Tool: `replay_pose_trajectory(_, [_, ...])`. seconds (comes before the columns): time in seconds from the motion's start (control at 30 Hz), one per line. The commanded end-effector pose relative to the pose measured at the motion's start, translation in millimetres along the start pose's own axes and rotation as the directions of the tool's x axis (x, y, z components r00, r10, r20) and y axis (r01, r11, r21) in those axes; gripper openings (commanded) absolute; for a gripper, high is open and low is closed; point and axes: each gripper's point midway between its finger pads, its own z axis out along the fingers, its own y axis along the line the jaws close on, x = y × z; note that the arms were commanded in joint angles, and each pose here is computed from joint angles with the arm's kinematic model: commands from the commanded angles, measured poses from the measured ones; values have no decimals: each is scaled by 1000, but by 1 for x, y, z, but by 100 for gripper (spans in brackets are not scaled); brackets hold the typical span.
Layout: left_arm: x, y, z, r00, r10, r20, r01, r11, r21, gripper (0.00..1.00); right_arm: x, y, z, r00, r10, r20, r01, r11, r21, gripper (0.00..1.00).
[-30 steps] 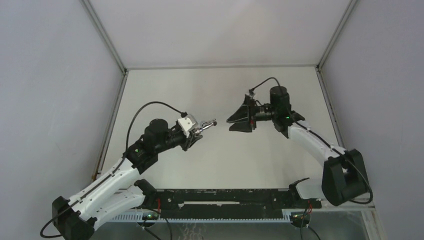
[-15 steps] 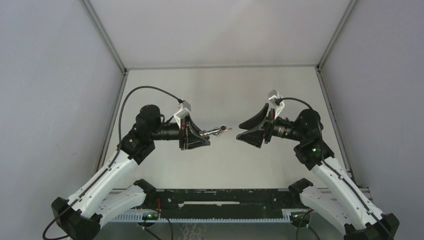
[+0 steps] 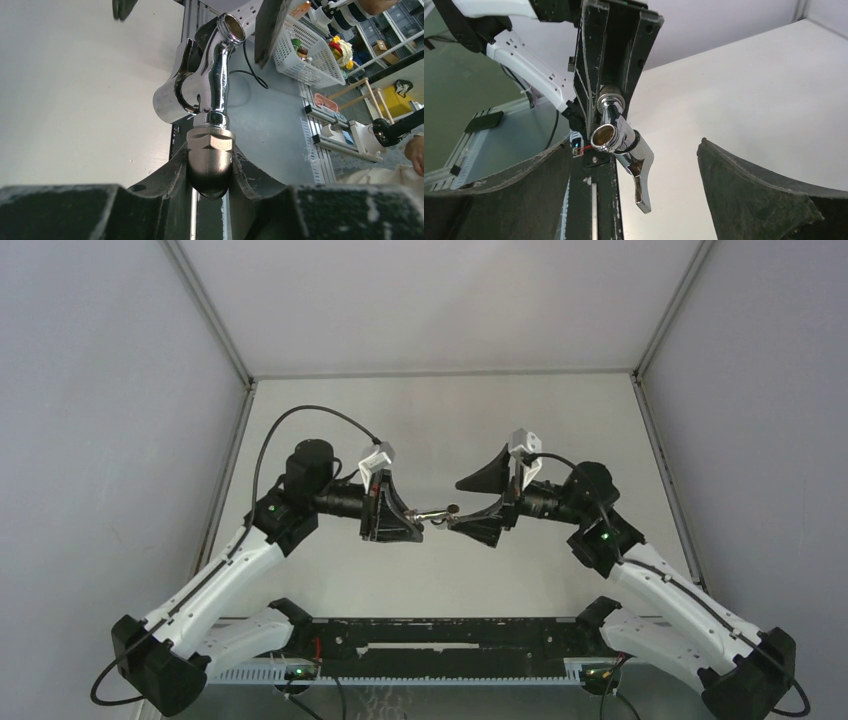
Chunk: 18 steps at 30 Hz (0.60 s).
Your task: Install the water faucets
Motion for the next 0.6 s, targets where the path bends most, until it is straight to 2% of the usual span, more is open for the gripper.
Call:
replay_pose_trajectory(0.0, [-31, -31, -8, 994, 101, 52, -104, 993, 61, 0, -26, 17, 13, 988, -137, 73, 142, 987, -75, 100])
replay_pose_trajectory(0.37, [-32, -33, -9, 993, 106, 61, -110, 992, 65, 0, -18, 28, 34, 995, -85, 47, 93, 976, -196, 82])
replay_pose_trajectory(0.47, [-31, -31, -8, 993, 104, 58, -108, 992, 66, 0, -15, 29, 38, 997, -65, 40, 72, 973, -221, 70])
replay_pose_trajectory(0.57, [-31, -29, -7, 993, 103, 57, -107, 992, 66, 0, -13, 29, 41, 999, -39, 34, 45, 972, -231, 44])
